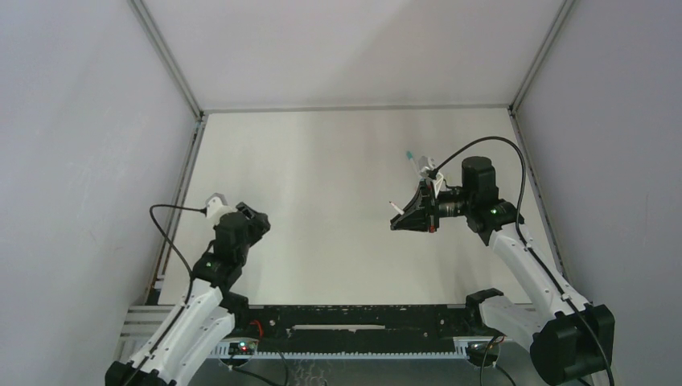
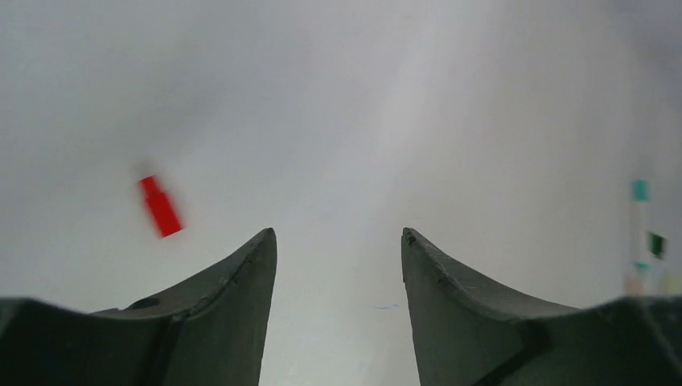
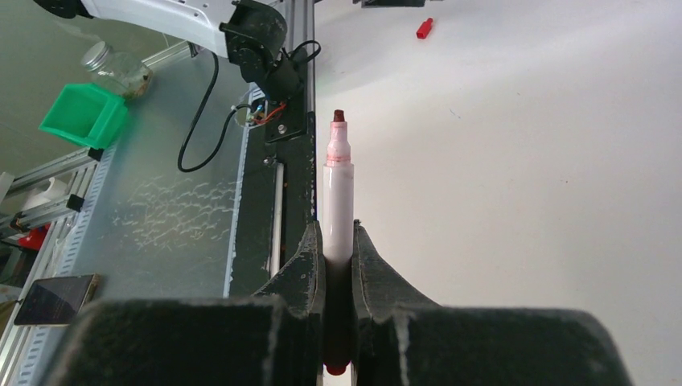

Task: Insert the pens into the pen caps
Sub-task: Pick up the pen cap from the center of the board.

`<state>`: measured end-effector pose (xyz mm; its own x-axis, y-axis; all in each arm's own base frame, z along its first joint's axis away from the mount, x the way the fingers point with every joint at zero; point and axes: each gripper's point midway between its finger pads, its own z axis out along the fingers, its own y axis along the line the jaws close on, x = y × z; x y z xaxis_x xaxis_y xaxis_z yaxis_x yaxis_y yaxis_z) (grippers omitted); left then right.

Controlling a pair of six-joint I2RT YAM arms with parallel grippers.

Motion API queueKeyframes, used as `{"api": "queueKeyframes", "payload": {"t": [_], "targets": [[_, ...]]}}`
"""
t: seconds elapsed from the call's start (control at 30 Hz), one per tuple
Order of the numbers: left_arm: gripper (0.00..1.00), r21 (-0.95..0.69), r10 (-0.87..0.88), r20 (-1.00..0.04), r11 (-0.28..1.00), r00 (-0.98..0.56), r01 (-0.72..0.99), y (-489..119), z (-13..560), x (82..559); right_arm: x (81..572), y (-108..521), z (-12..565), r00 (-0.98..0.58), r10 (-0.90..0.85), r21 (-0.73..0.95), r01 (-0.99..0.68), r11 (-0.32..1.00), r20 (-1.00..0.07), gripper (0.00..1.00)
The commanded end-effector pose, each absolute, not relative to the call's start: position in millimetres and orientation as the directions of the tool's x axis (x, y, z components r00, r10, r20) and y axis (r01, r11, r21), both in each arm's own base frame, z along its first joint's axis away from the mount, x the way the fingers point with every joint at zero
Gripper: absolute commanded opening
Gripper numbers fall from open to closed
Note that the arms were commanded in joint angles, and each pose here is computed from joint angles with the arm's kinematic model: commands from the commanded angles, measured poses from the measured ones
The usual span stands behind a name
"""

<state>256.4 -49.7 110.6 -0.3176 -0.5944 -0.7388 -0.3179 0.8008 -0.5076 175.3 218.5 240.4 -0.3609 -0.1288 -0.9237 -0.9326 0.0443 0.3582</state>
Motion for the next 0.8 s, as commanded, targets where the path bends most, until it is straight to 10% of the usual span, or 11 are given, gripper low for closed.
{"api": "queueKeyframes", "payload": {"t": [0.0,0.77], "targets": [[0.6,-0.416,-0.648,-0.69,0.719,-0.322,-0.557,-14.2,82.4,235.4,178.7,219.8,254.8,-0.294,-0.12,0.292,-0.956,0.037,-0.948,0.0],[0.52,-0.261,-0.701,-0.618,0.61,-0.356,-0.748,16.9,60.1,249.2,178.5,219.2,254.9,-0.292,-0.12,0.29,-0.956,0.04,-0.949,0.0]]}}
